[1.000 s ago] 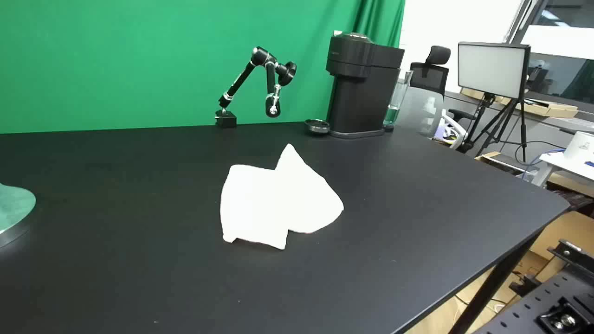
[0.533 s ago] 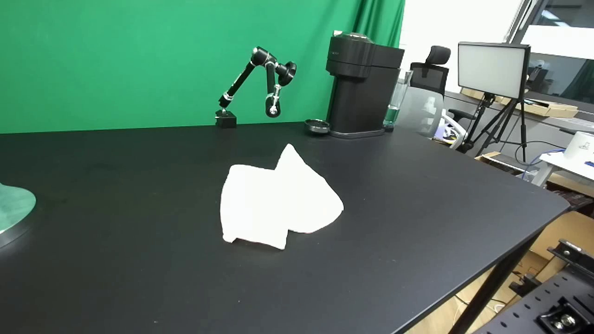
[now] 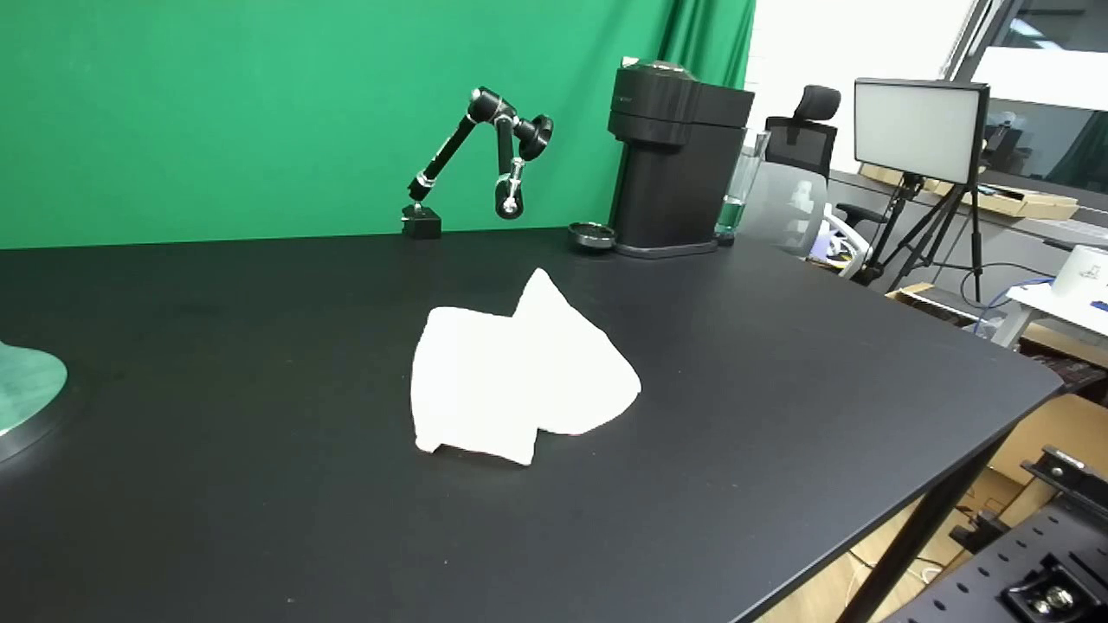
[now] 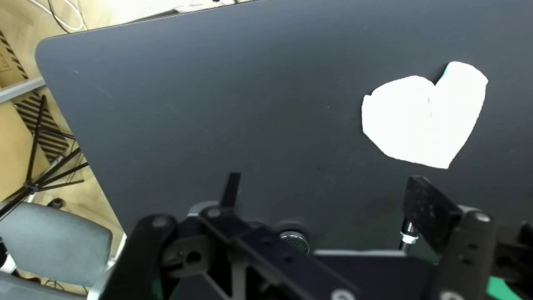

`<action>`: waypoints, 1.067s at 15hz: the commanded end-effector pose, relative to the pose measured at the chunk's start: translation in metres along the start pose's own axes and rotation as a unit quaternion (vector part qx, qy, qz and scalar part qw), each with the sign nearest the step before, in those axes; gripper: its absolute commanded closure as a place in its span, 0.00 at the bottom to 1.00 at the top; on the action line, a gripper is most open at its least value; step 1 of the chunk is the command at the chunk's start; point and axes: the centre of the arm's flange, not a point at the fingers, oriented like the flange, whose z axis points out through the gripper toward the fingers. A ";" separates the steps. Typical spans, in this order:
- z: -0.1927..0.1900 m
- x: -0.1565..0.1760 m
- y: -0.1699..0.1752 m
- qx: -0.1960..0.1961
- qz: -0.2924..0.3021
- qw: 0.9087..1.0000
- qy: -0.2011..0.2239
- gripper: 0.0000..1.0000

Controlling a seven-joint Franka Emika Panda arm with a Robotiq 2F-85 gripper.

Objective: Hang the cloth on the stand

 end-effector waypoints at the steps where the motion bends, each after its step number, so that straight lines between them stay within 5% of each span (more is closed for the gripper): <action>1: 0.022 0.023 -0.011 0.007 0.000 1.000 0.004 0.00; 6: 0.079 0.066 -0.062 0.053 -0.087 0.995 -0.002 0.00; 11: 0.136 0.094 -0.143 0.109 -0.204 0.972 -0.036 0.00; 16: 0.147 0.085 -0.152 0.092 -0.209 0.972 -0.046 0.00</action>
